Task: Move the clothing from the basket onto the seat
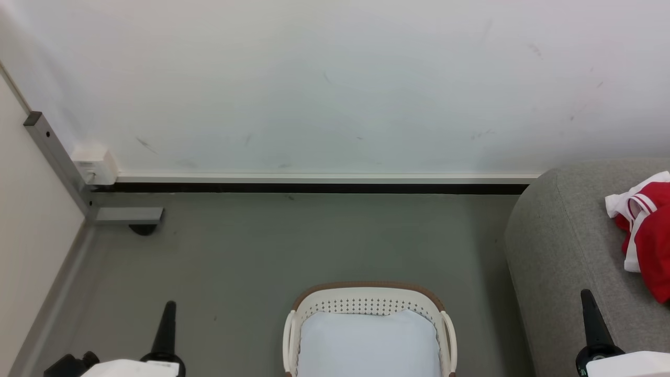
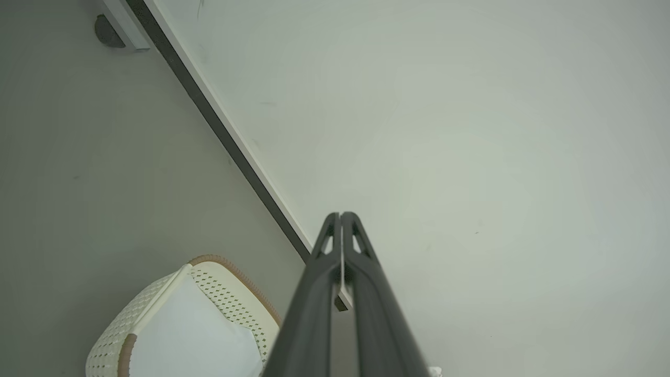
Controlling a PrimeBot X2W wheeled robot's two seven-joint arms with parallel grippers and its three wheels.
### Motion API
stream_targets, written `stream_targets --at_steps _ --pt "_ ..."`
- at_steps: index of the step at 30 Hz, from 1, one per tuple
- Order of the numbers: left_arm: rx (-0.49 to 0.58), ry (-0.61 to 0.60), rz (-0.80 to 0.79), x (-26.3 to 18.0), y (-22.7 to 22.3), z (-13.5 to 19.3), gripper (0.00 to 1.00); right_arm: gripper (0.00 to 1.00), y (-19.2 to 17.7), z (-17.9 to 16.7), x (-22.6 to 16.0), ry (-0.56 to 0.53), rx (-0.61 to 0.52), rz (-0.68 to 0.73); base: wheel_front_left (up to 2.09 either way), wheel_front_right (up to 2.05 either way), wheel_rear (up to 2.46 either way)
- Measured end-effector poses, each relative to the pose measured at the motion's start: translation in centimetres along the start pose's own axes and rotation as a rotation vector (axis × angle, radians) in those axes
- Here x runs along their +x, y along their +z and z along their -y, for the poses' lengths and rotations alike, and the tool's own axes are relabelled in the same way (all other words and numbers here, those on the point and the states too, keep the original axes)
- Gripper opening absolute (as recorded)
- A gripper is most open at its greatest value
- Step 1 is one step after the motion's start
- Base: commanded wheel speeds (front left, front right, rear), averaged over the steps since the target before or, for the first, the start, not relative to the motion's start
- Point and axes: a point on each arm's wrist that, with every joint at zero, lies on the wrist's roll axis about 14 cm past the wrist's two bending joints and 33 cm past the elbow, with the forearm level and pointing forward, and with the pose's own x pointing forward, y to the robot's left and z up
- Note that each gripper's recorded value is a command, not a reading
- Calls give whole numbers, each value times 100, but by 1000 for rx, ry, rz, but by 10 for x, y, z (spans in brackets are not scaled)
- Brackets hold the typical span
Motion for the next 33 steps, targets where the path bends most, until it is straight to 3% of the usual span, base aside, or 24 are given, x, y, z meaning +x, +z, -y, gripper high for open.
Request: stream_targets --at_steps 33 --pt "-292 -33 -6 3 8 7 0 0 6 -3 8 13 283 -3 0 0 0"
